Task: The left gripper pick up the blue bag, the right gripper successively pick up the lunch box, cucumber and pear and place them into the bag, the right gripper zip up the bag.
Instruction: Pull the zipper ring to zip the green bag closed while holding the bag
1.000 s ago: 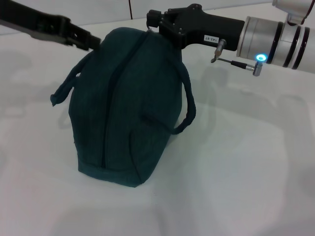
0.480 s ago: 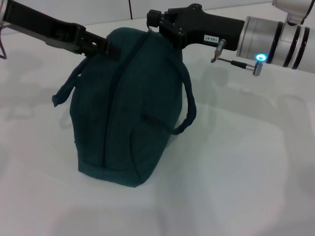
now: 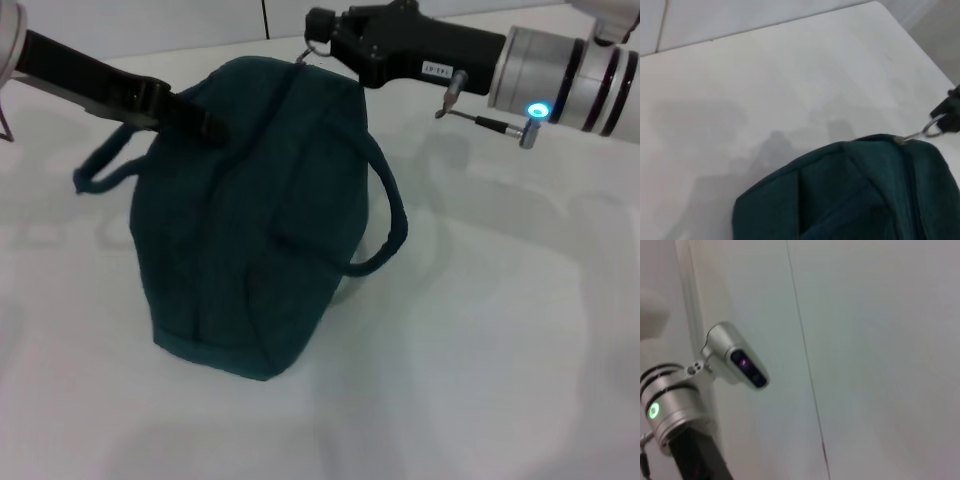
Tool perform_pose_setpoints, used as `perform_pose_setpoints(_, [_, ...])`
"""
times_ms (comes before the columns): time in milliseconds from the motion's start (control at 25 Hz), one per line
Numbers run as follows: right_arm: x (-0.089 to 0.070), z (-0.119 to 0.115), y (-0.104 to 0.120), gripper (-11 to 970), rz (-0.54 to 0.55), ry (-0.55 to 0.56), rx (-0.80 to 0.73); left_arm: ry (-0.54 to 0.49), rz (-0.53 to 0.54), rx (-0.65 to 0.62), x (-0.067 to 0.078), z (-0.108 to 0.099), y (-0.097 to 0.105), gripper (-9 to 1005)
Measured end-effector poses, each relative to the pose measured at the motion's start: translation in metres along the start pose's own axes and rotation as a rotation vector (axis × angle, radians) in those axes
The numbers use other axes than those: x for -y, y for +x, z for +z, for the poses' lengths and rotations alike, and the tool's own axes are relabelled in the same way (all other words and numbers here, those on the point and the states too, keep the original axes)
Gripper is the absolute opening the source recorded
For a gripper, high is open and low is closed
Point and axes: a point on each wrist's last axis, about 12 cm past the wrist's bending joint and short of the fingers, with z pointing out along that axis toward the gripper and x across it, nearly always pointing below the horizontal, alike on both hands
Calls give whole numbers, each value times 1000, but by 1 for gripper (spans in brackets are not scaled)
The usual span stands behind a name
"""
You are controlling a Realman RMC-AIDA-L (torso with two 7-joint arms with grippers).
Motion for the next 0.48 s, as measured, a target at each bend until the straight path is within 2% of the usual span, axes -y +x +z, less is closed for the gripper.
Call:
perform_pose_setpoints(120, [3, -7, -2, 62, 5, 12, 17, 1, 11, 2, -1, -1, 2, 708])
perform_pose_setpoints(200, [6, -9, -4, 63, 6, 23, 22, 0, 21, -3, -2, -2, 3, 518])
perform_pose_setpoints(480, [10, -13, -5, 66, 9, 44, 24, 27, 49, -31, -1, -1, 9, 463])
